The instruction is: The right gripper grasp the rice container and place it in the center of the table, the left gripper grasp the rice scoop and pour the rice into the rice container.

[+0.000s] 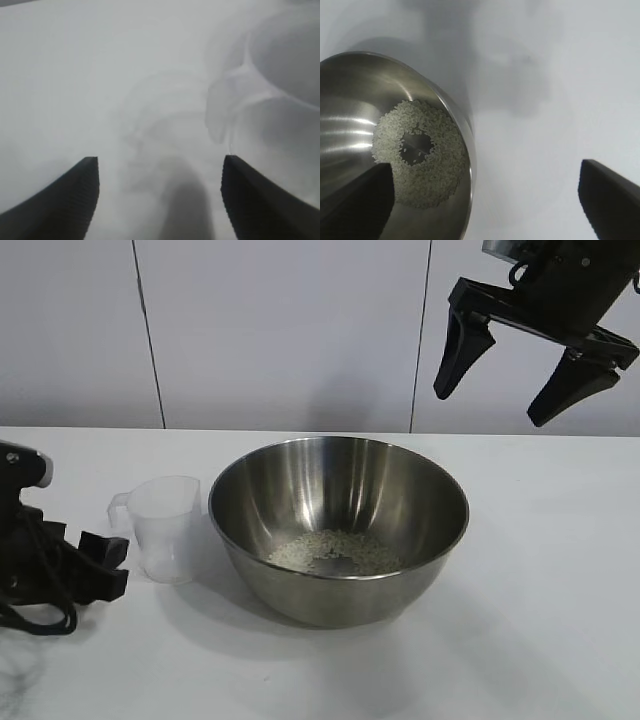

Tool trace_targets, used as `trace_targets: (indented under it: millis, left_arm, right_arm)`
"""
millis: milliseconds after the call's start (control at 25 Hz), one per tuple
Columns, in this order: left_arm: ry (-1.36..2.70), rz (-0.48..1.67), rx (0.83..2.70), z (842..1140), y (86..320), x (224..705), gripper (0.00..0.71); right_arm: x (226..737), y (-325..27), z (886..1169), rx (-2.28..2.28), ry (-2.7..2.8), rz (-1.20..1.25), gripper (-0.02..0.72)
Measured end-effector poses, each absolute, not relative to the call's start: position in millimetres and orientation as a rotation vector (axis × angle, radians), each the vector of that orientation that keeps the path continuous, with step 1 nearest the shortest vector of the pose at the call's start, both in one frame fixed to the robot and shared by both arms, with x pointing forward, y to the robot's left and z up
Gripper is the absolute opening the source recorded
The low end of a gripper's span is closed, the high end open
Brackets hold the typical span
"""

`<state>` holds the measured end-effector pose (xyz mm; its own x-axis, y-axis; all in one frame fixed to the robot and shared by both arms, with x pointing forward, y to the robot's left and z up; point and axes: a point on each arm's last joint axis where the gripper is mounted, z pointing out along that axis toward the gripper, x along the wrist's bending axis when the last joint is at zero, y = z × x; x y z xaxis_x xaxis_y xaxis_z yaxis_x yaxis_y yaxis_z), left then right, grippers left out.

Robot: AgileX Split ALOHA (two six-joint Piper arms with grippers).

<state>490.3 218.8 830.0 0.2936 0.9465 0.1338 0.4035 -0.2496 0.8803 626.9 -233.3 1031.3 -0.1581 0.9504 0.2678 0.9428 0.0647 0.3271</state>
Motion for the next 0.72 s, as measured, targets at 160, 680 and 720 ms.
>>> trace_targets:
  millis: [160, 680, 720]
  left_arm:
    - [1.214, 0.91, 1.745, 852.3, 223.7, 477.5, 0.662]
    - [1.477, 0.506, 1.894, 993.4, 208.9, 482.5, 0.693]
    - [1.49, 0.47, 1.912, 1009.5, 205.3, 488.1, 0.693]
  right_arm:
    - [626.6, -233.3, 1031.2, 2.028, 2.282, 0.673, 0.694]
    - [626.0, -233.2, 1031.0, 2.031, 2.288, 0.667, 0.694]
    - [626.0, -233.2, 1031.0, 2.031, 2.288, 0.667, 0.694]
